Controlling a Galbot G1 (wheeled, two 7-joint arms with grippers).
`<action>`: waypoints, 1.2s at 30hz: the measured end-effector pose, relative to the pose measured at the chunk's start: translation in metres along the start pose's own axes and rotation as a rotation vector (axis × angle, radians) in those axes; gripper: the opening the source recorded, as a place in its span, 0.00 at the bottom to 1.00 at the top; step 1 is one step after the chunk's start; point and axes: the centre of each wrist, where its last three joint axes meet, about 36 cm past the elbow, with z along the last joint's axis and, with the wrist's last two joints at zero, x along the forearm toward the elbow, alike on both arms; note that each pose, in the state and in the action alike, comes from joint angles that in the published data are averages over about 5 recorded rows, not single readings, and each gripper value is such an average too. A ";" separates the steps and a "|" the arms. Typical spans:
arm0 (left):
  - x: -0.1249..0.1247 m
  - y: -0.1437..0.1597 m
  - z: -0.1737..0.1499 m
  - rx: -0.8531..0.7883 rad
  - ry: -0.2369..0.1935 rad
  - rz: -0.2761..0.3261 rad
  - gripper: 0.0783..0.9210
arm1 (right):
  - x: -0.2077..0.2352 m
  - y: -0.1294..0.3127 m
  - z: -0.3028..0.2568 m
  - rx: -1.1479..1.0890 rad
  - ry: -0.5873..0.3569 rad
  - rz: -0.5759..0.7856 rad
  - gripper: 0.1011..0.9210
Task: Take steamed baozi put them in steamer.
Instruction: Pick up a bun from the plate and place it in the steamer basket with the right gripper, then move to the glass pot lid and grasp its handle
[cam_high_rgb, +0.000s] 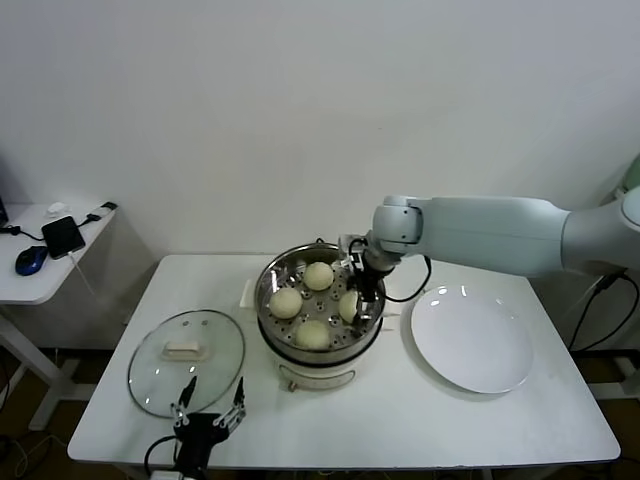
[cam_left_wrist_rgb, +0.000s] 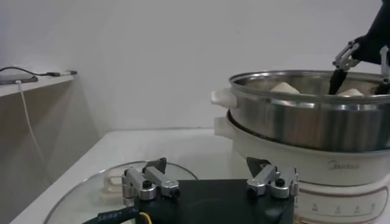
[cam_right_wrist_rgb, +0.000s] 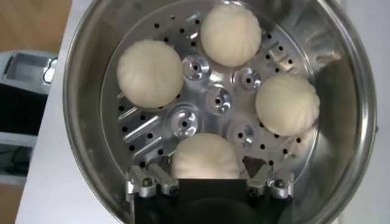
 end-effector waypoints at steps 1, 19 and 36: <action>0.000 0.000 -0.001 0.000 -0.001 -0.001 0.88 | 0.006 -0.001 0.001 0.000 -0.012 0.000 0.88; -0.008 0.005 -0.007 -0.010 -0.059 -0.018 0.88 | 0.092 0.000 0.102 -0.256 -0.506 0.551 0.88; -0.027 0.024 -0.006 -0.108 -0.113 -0.114 0.88 | -0.006 0.134 0.270 -0.781 -0.737 1.050 0.88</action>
